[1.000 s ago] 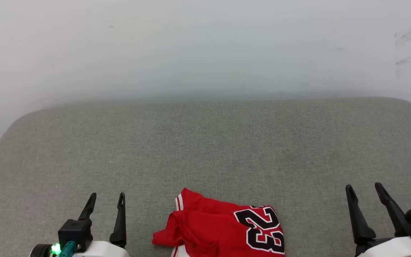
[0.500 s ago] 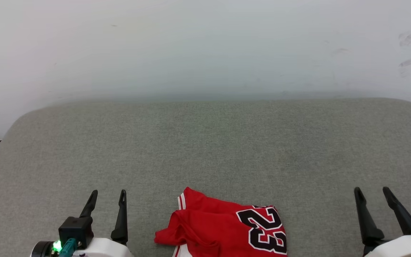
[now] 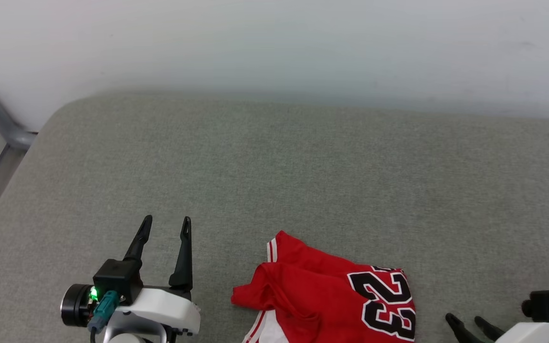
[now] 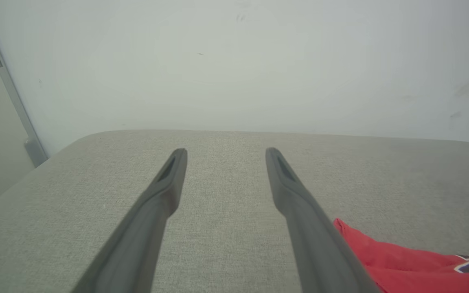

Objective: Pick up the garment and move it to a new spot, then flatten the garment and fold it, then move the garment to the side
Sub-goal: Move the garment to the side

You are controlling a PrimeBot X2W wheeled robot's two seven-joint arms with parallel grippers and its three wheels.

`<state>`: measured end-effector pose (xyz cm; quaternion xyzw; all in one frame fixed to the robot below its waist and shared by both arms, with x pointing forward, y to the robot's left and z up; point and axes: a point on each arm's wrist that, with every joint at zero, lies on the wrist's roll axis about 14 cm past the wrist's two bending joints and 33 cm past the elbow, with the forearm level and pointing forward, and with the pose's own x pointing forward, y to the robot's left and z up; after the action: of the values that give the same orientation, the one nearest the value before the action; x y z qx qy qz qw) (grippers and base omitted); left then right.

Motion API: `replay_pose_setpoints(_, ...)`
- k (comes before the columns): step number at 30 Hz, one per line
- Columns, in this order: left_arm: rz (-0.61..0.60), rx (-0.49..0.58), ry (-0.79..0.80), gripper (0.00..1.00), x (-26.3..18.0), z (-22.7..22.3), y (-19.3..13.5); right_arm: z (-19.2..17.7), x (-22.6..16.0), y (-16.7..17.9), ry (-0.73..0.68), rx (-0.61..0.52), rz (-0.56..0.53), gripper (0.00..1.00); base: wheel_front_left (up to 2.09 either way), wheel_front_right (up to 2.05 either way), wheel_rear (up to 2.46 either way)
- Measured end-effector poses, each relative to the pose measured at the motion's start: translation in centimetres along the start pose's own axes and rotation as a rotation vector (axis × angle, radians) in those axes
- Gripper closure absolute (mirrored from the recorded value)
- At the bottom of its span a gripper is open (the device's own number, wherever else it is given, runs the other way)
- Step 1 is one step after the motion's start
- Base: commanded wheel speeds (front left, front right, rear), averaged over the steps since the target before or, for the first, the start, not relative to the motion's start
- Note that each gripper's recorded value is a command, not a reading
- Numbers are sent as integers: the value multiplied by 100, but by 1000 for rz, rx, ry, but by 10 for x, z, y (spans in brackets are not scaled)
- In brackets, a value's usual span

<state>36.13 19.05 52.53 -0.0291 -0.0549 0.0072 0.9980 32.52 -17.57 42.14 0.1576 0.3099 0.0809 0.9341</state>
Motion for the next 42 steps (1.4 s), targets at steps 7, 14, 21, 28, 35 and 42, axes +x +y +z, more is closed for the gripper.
replay_pose_setpoints(7,50,-11,22,0,6,-9,12,-32,39,42,208,22,162,0,0,0,0)
replay_pose_setpoints(14,91,-11,45,0,5,-18,23,-66,56,62,387,39,239,0,0,0,0)
replay_pose_setpoints(21,105,-8,57,0,7,-23,29,-78,64,69,451,44,262,100,0,0,0)
replay_pose_setpoints(28,95,-3,52,0,1,-21,27,-62,60,76,381,18,279,100,0,0,0)
replay_pose_setpoints(35,34,4,32,0,-2,-15,12,-29,45,54,264,-64,218,100,0,0,0)
replay_pose_setpoints(42,-81,-1,24,0,9,-16,-23,-5,11,-1,203,-124,61,100,0,0,0)
